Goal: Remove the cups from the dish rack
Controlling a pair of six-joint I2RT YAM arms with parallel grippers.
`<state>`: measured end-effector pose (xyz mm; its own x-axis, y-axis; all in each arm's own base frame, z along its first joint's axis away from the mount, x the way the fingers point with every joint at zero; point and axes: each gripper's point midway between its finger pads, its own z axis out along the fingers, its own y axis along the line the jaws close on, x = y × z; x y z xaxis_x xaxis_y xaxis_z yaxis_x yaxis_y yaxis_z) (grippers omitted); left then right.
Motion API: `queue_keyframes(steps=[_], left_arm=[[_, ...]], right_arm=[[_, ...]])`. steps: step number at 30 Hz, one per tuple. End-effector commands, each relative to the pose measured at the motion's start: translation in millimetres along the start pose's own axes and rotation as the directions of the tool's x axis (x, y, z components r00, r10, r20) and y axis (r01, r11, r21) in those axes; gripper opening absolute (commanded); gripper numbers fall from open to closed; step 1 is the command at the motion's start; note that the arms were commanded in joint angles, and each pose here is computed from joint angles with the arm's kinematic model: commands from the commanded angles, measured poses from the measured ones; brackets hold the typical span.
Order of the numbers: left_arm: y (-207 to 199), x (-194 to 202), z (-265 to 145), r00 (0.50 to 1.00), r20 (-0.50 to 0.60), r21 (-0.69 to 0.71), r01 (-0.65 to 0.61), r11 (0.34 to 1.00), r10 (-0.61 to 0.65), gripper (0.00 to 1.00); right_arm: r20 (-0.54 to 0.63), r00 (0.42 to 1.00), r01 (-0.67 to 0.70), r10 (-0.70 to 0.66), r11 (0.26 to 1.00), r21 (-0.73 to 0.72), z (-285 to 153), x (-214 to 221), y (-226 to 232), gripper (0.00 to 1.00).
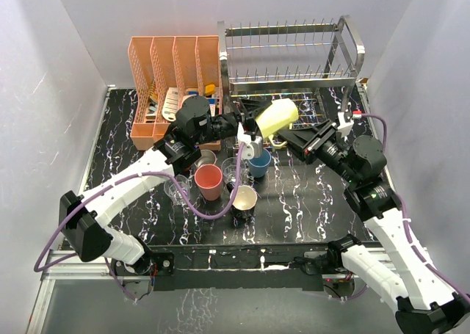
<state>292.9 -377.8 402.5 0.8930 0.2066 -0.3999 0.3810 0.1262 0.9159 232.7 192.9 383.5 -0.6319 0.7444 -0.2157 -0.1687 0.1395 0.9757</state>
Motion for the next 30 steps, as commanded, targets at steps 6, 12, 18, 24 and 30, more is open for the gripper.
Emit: queue_keyframes(steps=[6, 12, 18, 24, 30], left_arm=[[-34.4, -14.0, 11.3, 1.0, 0.026, 0.092, 0.005, 0.996, -0.007, 0.0], [-59.6, -7.0, 18.7, 0.997, -0.021, 0.195, 0.075, 0.978, -0.073, 0.0], [-81.8, 6.9, 28.5, 0.965, -0.142, 0.289, 0.252, 0.924, -0.219, 0.0], [-97.8, 20.9, 35.7, 0.919, -0.247, 0.329, 0.379, 0.865, -0.308, 0.0], [-104.9, 20.3, 46.0, 0.897, -0.273, 0.354, 0.431, 0.83, -0.349, 0.0]], right_arm=[[-0.146, 0.989, -0.009, -0.015, 0.987, -0.162, -16.3, 28.6, 26.4, 0.13], [-0.106, 0.992, 0.062, -0.07, 0.995, -0.074, -20.2, 26.9, 0.9, 0.65], [-0.021, 0.974, 0.224, -0.227, 0.933, 0.281, -34.8, 4.7, -71.7, 0.98], [0.09, 0.915, 0.266, -0.393, 0.756, 0.598, -88.1, -30.1, -131.7, 0.98], [0.149, 0.884, 0.208, -0.444, 0.658, 0.724, -124.0, -43.7, -158.5, 0.98]])
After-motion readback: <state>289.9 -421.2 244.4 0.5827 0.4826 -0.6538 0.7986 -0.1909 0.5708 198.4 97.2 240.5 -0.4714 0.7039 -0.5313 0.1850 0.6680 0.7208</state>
